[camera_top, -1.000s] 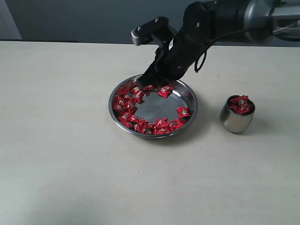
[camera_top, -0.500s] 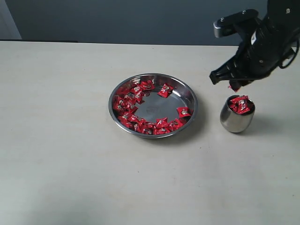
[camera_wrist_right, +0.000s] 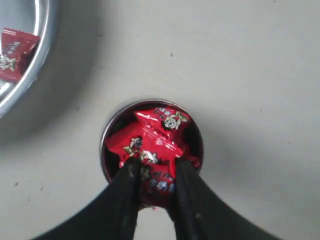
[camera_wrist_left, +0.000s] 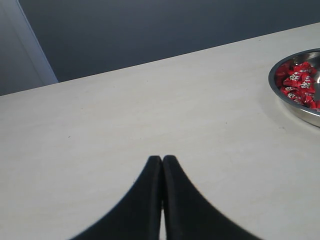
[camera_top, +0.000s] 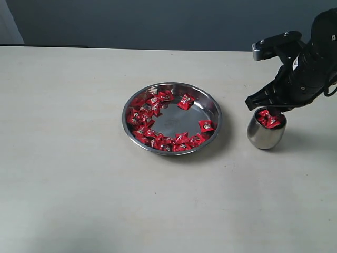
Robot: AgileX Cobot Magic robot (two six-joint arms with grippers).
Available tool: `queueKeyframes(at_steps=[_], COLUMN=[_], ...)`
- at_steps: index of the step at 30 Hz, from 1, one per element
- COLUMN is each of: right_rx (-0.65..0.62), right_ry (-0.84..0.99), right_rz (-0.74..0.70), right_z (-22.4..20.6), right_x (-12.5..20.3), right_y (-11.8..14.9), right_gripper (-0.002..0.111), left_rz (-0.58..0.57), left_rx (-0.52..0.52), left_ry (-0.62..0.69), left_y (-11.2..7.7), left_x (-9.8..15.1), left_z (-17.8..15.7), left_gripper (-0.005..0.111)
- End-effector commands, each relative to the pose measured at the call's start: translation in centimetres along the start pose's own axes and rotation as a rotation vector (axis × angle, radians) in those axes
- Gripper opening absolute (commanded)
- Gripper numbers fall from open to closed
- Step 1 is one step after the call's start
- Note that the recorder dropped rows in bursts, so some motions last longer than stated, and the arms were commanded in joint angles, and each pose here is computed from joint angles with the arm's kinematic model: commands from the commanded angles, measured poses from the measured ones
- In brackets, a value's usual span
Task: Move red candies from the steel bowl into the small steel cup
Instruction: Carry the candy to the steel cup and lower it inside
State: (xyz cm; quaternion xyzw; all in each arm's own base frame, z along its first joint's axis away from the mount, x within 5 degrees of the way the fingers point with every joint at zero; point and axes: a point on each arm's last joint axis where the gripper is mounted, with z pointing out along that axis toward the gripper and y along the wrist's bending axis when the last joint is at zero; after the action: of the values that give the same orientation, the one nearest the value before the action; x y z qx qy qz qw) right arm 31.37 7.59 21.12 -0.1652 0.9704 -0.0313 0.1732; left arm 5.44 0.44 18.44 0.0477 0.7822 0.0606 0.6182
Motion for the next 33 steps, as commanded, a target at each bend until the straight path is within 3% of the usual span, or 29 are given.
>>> queueKeyframes(at_steps=[1, 15, 21, 33], right_rx=[0.004, -0.004, -0.004, 0.004], right_ry=[-0.026, 0.006, 0.006, -0.019], right_rz=[0.003, -0.004, -0.01, -0.012], right_z=[0.4, 2.8, 2.8, 1.6], right_x=[-0.2, -0.3, -0.3, -0.4], right_y=[-0.2, 0.0, 0.0, -0.1], right_gripper=[-0.001, -0.001, 0.022, 0.023], left_rz=[-0.005, -0.005, -0.003, -0.003], left_rx=[0.0, 0.0, -0.001, -0.001], left_ry=[-0.012, -0.012, -0.012, -0.012], left_y=[0.0, 0.0, 0.0, 0.0], left_x=[-0.1, -0.1, -0.1, -0.1], left_z=[0.0, 0.0, 0.0, 0.0], left_gripper=[0.0, 0.0, 0.0, 0.0])
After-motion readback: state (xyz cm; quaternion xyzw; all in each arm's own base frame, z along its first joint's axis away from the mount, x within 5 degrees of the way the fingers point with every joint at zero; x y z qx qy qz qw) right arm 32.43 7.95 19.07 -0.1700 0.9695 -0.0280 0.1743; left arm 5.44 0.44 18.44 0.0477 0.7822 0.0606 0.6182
